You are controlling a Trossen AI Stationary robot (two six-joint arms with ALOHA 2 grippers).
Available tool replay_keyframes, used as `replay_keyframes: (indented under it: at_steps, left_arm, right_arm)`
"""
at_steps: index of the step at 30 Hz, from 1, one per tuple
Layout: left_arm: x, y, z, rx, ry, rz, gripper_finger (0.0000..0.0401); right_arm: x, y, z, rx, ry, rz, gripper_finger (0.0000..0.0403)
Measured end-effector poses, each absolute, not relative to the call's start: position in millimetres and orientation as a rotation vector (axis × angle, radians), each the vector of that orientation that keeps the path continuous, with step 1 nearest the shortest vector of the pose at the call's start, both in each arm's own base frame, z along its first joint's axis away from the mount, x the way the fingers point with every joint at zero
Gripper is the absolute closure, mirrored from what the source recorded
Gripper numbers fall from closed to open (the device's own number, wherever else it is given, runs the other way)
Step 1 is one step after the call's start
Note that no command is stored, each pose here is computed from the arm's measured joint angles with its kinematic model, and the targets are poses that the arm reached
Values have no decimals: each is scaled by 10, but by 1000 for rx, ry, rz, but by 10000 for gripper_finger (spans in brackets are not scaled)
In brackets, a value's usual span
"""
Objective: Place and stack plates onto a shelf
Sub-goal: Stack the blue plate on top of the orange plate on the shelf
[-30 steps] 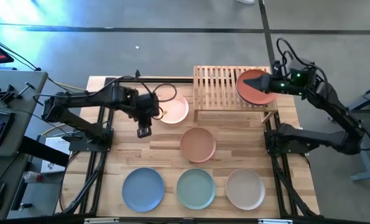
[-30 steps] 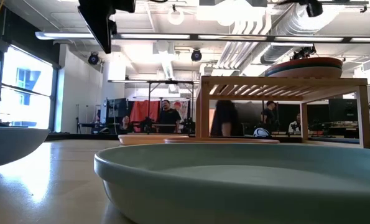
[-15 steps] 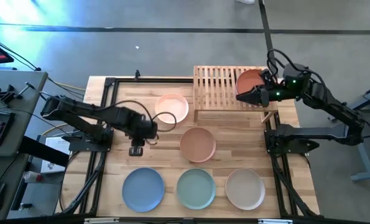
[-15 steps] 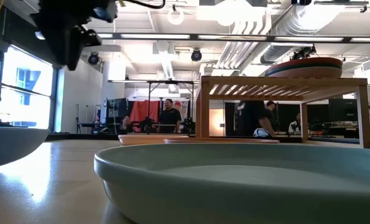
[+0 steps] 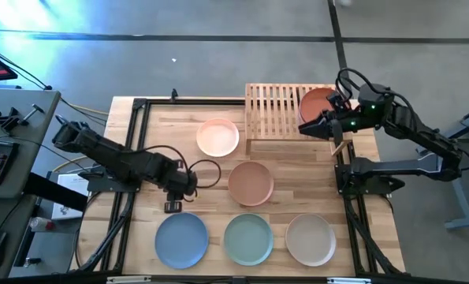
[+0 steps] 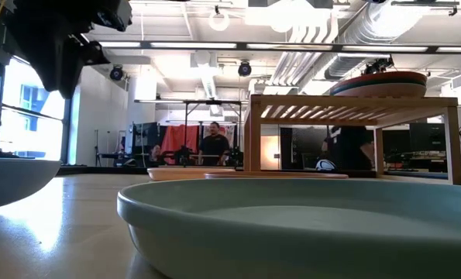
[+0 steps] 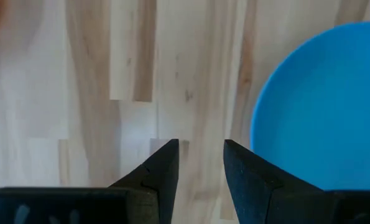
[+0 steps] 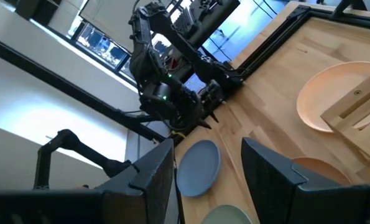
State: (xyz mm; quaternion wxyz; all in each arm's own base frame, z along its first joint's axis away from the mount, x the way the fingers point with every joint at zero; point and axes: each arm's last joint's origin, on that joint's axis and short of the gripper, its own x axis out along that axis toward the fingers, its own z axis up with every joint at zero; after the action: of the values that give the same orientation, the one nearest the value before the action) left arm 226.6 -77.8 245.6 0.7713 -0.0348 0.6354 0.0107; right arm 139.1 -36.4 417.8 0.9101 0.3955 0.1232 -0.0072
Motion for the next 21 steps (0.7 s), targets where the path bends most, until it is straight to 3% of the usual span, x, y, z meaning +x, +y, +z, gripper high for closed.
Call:
replay_keyframes:
  at_steps: [21]
  left_arm:
    - [2566,-1223,1935,-46,1416,-11,286]
  right_arm:
    - [1379,-357,4115,805,314,-39,234]
